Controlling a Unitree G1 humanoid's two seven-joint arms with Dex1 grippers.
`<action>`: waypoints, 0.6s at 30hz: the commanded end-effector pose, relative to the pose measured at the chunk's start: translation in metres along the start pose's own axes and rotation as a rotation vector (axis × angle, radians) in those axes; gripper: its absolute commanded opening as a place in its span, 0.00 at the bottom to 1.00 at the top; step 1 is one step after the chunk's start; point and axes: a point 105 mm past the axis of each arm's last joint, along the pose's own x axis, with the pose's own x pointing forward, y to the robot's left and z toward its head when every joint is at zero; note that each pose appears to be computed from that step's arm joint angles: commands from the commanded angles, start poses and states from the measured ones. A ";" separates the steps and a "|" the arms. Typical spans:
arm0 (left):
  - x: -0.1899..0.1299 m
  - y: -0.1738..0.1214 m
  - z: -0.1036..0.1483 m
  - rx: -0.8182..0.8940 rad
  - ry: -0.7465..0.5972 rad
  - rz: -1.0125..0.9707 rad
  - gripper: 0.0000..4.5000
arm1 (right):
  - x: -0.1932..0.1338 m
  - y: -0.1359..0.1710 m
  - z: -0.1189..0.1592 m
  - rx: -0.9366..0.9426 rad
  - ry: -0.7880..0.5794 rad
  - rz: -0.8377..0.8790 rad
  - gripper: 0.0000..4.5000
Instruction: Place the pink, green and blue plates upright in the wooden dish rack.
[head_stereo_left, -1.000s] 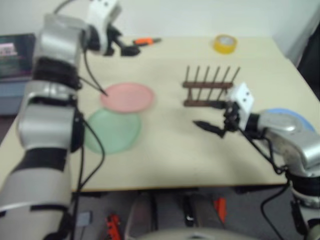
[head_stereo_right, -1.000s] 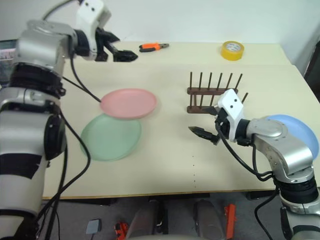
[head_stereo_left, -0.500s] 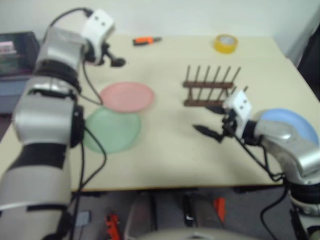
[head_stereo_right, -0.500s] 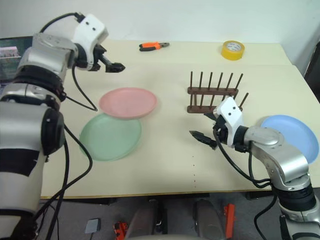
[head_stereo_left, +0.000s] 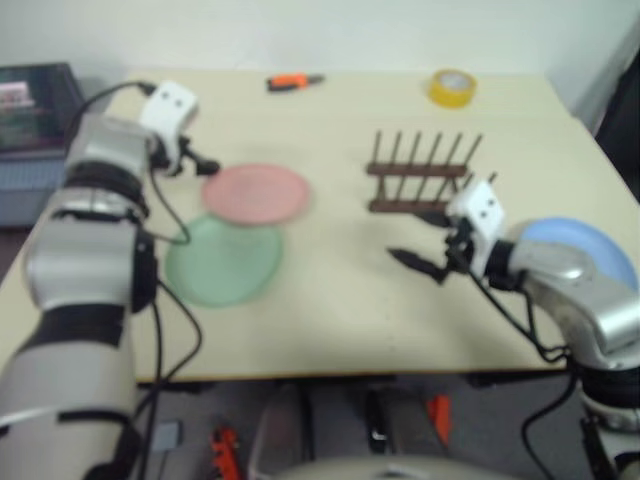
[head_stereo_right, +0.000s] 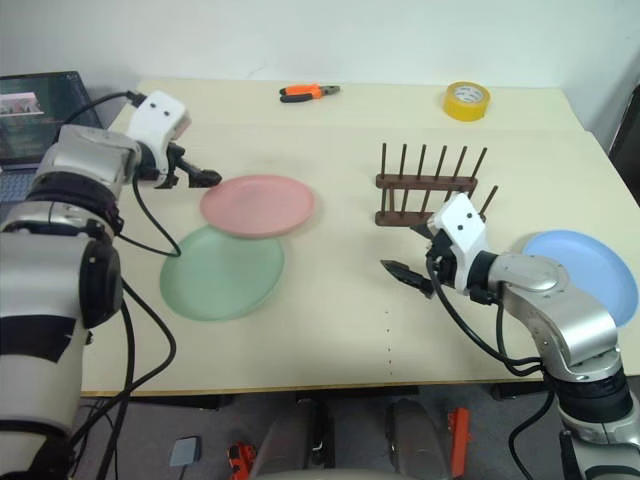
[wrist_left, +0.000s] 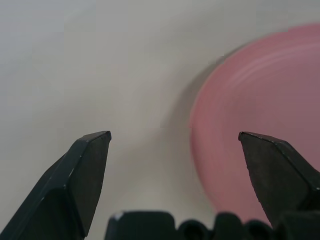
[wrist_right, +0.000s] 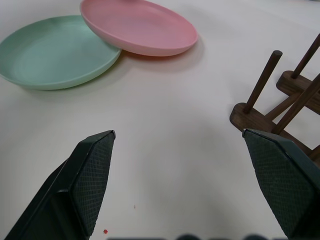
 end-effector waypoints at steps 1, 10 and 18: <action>0.001 -0.001 0.002 -0.010 -0.010 0.001 1.00 | -0.006 0.000 0.012 -0.032 -0.038 0.002 0.99; 0.015 -0.020 -0.011 -0.084 0.010 -0.043 1.00 | -0.006 0.000 0.017 -0.028 -0.056 -0.014 0.99; 0.025 -0.023 -0.028 -0.135 0.030 0.006 1.00 | -0.009 0.000 0.014 -0.020 -0.046 -0.038 0.99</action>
